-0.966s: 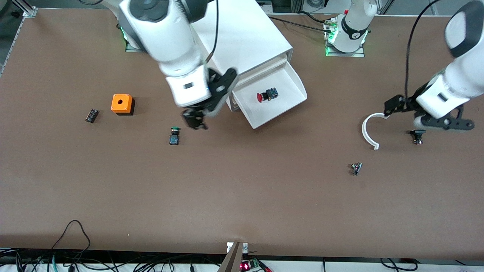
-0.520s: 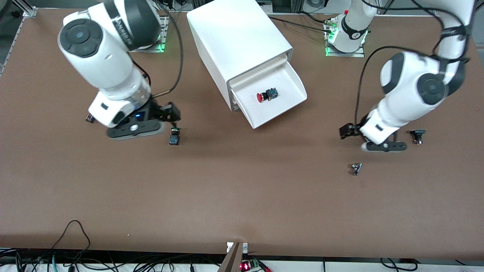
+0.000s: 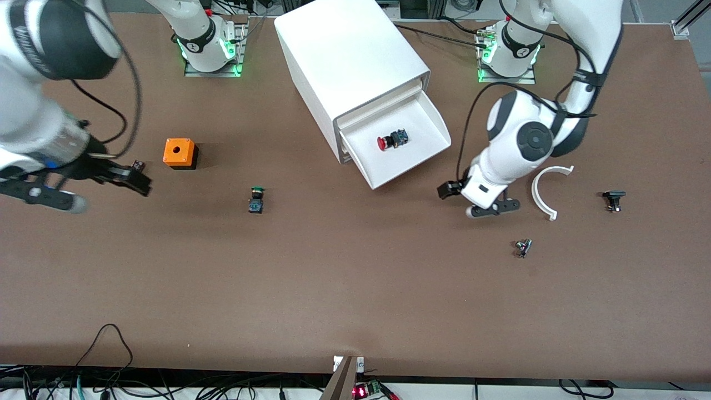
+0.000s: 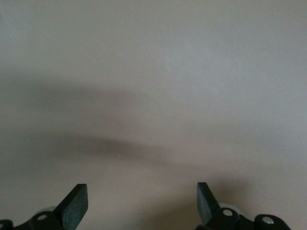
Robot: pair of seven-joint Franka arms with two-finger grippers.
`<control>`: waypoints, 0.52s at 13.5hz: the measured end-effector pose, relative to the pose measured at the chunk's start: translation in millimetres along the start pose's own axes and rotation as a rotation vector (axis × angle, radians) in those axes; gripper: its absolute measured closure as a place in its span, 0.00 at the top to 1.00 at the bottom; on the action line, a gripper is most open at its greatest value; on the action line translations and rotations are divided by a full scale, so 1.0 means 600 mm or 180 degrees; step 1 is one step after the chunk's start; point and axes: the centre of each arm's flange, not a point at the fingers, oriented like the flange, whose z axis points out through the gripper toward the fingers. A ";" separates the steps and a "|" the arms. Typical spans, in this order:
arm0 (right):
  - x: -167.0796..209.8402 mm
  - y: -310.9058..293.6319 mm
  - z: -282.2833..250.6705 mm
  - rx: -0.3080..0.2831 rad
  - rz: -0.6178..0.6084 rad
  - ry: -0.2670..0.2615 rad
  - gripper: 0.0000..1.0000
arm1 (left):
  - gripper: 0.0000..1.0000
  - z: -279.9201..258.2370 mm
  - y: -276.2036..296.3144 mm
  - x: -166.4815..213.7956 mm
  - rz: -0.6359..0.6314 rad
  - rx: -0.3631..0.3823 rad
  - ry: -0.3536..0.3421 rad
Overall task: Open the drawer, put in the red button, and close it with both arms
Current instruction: 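Push the drawer shut with the left gripper while the right gripper retracts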
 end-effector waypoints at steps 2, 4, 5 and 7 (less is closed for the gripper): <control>-0.001 0.069 0.008 -0.0060 -0.0183 -0.0072 1.00 | 1.00 0.025 0.029 -0.047 -0.0184 -0.0011 -0.0057; -0.004 0.137 0.016 -0.0105 -0.0434 -0.0136 1.00 | 1.00 0.034 0.067 -0.103 -0.0307 -0.0007 -0.0130; -0.006 0.158 0.015 -0.0109 -0.0513 -0.0143 1.00 | 1.00 0.034 0.083 -0.131 -0.0343 -0.0004 -0.0154; -0.012 0.164 0.009 -0.0114 -0.0598 -0.0133 1.00 | 1.00 0.042 0.108 -0.192 -0.0333 0.0037 -0.0216</control>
